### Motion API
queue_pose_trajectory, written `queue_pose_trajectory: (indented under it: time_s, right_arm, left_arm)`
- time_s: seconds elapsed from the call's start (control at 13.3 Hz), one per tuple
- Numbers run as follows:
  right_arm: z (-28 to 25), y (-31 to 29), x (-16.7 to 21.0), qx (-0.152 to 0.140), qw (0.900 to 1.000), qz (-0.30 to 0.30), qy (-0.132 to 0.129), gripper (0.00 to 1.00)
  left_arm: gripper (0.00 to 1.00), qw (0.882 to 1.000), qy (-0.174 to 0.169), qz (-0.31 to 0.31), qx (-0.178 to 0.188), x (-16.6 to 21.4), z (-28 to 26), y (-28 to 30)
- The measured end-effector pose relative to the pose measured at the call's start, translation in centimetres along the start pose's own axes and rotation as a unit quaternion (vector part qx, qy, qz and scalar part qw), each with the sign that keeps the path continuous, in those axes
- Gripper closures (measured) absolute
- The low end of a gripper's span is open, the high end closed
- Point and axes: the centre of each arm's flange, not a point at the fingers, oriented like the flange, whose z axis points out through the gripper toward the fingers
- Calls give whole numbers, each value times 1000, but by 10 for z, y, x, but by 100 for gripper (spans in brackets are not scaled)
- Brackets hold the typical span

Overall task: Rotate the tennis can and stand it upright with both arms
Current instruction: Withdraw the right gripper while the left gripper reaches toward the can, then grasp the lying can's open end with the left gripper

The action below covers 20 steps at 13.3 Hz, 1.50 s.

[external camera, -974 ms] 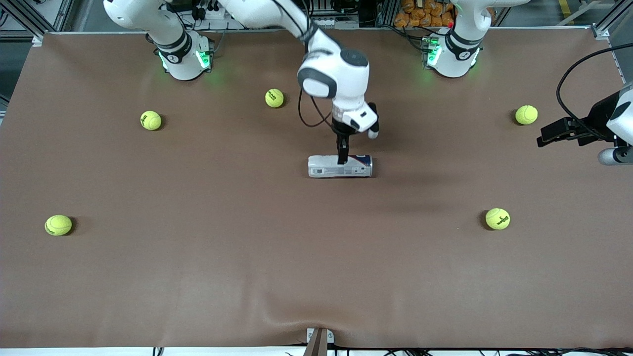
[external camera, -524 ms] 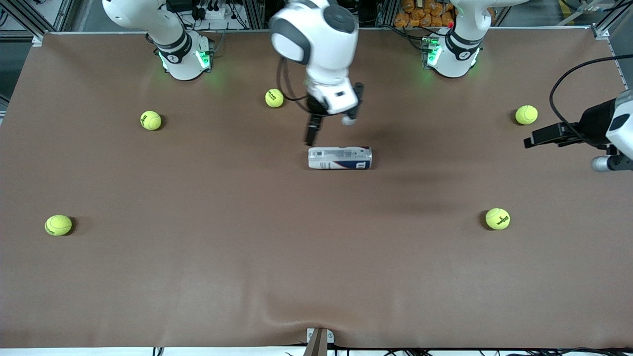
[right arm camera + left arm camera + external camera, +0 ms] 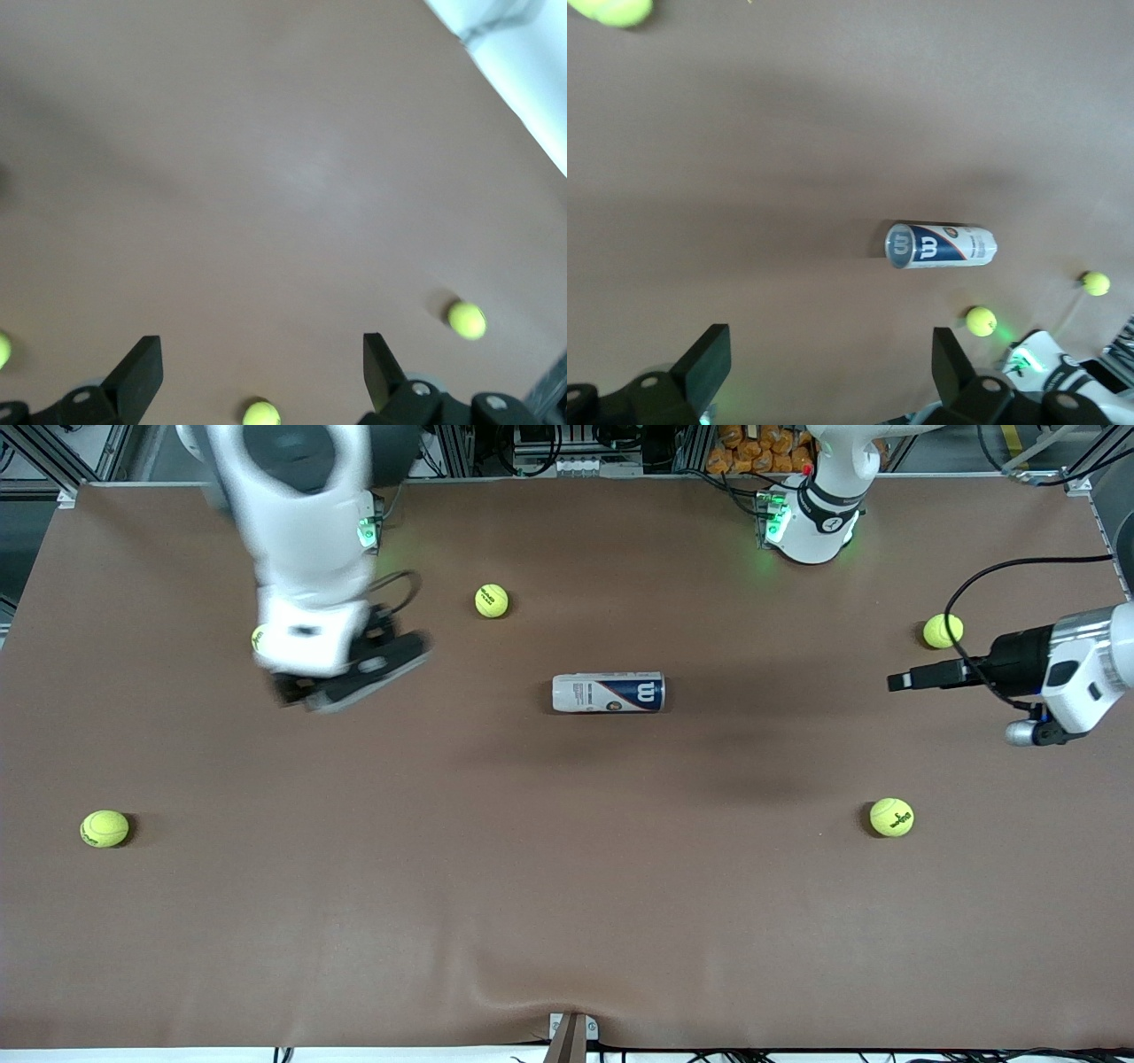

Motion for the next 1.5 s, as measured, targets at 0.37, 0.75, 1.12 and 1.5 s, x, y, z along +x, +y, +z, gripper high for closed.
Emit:
queue_pose_trajectory:
  time_s: [0.37,0.75,1.12,1.5]
  right_arm:
    - [27,168,-73,47,984,170,-7,0]
    - [56,234,-128,78,967,242,4,0]
    - [62,249,-168,97,945,313,20,0]
    - [56,240,-167,103,928,357,21,0]
  left_arm:
    - [0,998,-17,-27,-57,2,39,-10]
    - [0,995,-18,3,-98,-1,99,5]
    - [0,981,-33,33,-188,3,188,-27]
    - [0,962,-68,30,-264,12,271,-36]
